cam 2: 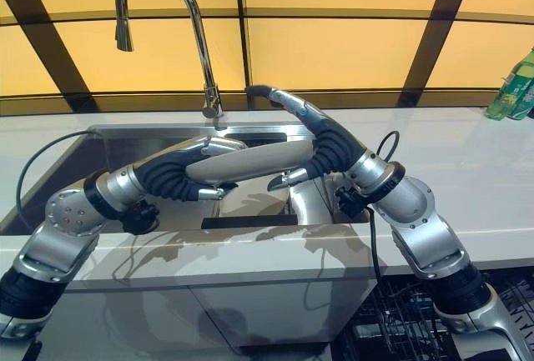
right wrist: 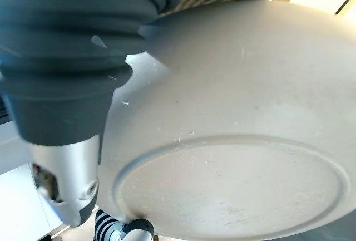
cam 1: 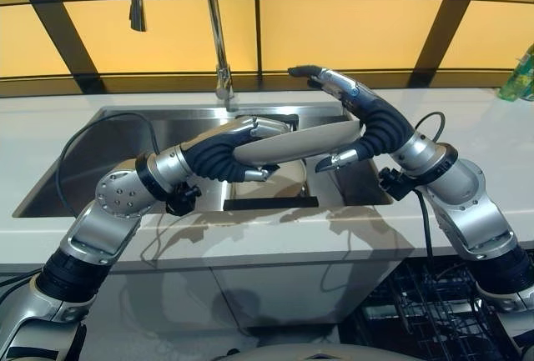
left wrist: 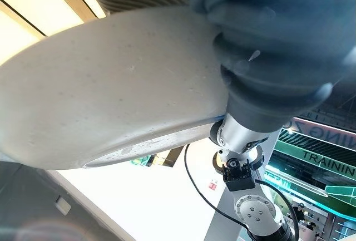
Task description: Pick up plates and place into dishwasher.
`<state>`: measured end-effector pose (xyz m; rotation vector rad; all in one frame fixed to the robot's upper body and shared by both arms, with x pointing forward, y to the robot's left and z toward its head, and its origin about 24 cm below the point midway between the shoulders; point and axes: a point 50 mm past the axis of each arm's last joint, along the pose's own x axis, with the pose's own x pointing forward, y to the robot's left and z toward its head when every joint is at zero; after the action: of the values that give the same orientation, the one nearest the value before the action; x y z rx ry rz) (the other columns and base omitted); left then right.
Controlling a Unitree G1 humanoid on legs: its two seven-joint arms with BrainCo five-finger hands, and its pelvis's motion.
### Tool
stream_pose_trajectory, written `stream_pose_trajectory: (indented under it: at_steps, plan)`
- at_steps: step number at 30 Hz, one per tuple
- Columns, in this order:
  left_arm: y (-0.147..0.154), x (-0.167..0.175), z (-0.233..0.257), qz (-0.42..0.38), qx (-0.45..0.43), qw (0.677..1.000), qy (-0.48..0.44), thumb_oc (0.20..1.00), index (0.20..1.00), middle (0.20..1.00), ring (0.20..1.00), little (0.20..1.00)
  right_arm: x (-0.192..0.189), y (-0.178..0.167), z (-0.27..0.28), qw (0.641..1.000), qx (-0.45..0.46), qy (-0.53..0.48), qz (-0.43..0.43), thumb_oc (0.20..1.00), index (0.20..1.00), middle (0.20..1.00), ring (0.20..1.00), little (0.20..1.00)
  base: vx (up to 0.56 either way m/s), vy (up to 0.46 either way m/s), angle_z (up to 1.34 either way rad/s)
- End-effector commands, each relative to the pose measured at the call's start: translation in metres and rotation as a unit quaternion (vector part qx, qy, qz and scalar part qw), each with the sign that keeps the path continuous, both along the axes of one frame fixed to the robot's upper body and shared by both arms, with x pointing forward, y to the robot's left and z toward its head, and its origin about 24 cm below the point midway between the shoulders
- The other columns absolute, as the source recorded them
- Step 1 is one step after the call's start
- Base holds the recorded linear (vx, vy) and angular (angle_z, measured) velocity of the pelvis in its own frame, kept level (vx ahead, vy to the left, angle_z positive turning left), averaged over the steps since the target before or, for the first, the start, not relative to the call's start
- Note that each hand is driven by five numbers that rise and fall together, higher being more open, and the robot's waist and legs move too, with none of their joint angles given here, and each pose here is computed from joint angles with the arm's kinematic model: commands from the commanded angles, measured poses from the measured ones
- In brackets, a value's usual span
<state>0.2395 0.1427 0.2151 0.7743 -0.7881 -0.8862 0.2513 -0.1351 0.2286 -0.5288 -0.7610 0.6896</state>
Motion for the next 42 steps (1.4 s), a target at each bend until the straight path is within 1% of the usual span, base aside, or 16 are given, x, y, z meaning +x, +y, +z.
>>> stream_pose_trajectory:
  at_steps: [1,8,12,15,18,19,20,21,22,23,29,42]
  plan:
    - [0.007,-0.004,0.037,-0.006,-0.077,0.994,-0.074,0.2,0.2,0.2,0.2,0.2,-0.002,-0.004,0.01,0.999,0.024,-0.027,-0.004,1.0,1.0,1.0,1.0,1.0,0.0,0.0,0.0]
    - [0.008,-0.005,0.037,-0.003,-0.076,0.994,-0.075,0.2,0.2,0.2,0.2,0.2,-0.002,-0.005,0.004,1.0,0.01,-0.012,-0.002,1.0,1.0,1.0,1.0,1.0,0.0,0.0,0.0]
    - [0.012,-0.006,0.038,0.001,-0.075,0.994,-0.078,0.2,0.2,0.2,0.2,0.2,0.0,-0.007,-0.001,0.999,-0.032,0.003,-0.005,1.0,1.0,1.0,1.0,1.0,0.0,0.0,0.0]
    - [0.016,-0.007,0.039,0.008,-0.074,0.994,-0.083,0.2,0.2,0.2,0.2,0.2,0.002,-0.015,-0.004,0.996,-0.072,-0.002,-0.047,1.0,1.0,1.0,1.0,1.0,0.0,0.0,0.0]
    - [0.021,-0.009,0.042,0.017,-0.075,0.993,-0.087,0.2,0.2,0.2,0.2,0.2,0.003,-0.027,-0.001,0.994,-0.083,-0.006,-0.078,1.0,1.0,1.0,1.0,1.0,0.0,0.0,0.0]
    - [0.024,-0.009,0.041,0.021,-0.076,0.993,-0.088,0.2,0.2,0.2,0.2,0.2,0.002,-0.032,0.0,0.993,-0.081,-0.006,-0.083,0.931,0.931,0.931,0.931,0.931,-0.01,-0.007,0.04]
    - [0.025,-0.01,0.04,0.022,-0.076,0.993,-0.088,0.2,0.2,0.2,0.2,0.2,0.001,-0.033,0.0,0.993,-0.081,-0.007,-0.084,0.84,0.84,0.84,0.84,0.84,-0.01,-0.009,0.05]
    - [0.026,-0.011,0.039,0.024,-0.076,0.993,-0.088,0.2,0.2,0.2,0.2,0.2,0.0,-0.035,0.001,0.993,-0.078,-0.01,-0.086,0.727,0.727,0.727,0.727,0.727,-0.01,-0.009,0.04]
    - [0.026,-0.011,0.038,0.024,-0.076,0.993,-0.088,0.2,0.2,0.2,0.2,0.2,-0.001,-0.035,0.002,0.994,-0.073,-0.011,-0.085,0.398,0.398,0.398,0.398,0.398,0.0,0.0,0.0]
    - [0.025,-0.011,0.038,0.023,-0.076,0.993,-0.088,0.2,0.2,0.2,0.2,0.2,-0.001,-0.035,0.003,0.994,-0.068,-0.013,-0.082,0.2,0.2,0.2,0.2,0.2,0.0,0.0,0.0]
    - [0.021,-0.009,0.037,0.014,-0.078,0.993,-0.083,0.2,0.2,0.2,0.2,0.2,-0.002,-0.024,0.004,0.997,-0.051,-0.019,-0.057,0.2,0.2,0.2,0.2,0.2,0.0,0.0,0.0]
    - [0.017,-0.008,0.037,0.006,-0.081,0.994,-0.079,0.2,0.2,0.2,0.2,0.2,-0.002,-0.018,0.006,0.999,-0.026,-0.025,-0.041,0.2,0.2,0.2,0.2,0.2,0.0,0.0,0.0]
